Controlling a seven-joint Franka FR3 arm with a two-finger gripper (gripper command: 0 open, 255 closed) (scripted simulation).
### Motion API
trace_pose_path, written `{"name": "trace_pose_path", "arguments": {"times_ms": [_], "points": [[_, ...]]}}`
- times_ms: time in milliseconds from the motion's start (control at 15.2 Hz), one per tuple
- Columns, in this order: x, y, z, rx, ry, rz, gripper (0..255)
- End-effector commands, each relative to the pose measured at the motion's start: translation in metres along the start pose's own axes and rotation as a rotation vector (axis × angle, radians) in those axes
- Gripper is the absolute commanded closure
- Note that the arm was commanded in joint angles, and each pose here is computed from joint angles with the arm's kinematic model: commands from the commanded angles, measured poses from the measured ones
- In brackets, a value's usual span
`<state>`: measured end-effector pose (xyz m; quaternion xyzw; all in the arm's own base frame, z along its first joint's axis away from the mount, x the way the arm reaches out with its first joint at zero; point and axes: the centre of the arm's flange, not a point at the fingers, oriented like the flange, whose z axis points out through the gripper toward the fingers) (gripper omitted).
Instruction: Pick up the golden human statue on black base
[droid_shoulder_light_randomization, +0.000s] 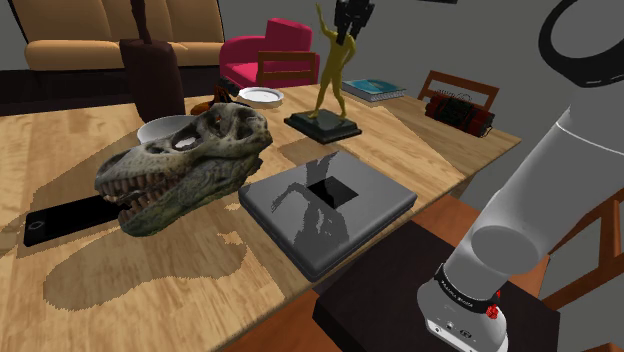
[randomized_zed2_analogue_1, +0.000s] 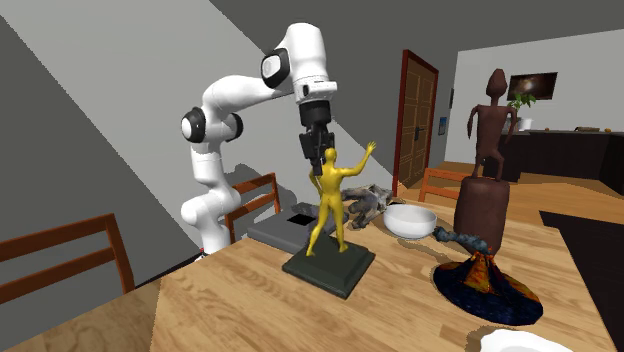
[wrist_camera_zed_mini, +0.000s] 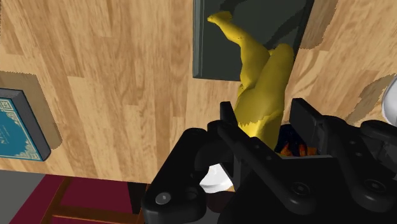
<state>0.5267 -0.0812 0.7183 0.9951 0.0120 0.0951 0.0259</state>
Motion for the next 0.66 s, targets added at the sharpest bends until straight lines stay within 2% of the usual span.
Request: {"name": "trace_pose_path", "arguments": {"times_ms": [0,462,594], "points": [[0.002,0.000,-0.011,0.000,0.002,0.000,255],[0.008,0.002,-0.047,0.000,0.002,0.000,255],[0.009,0.002,-0.048,0.000,0.002,0.000,255]]}}
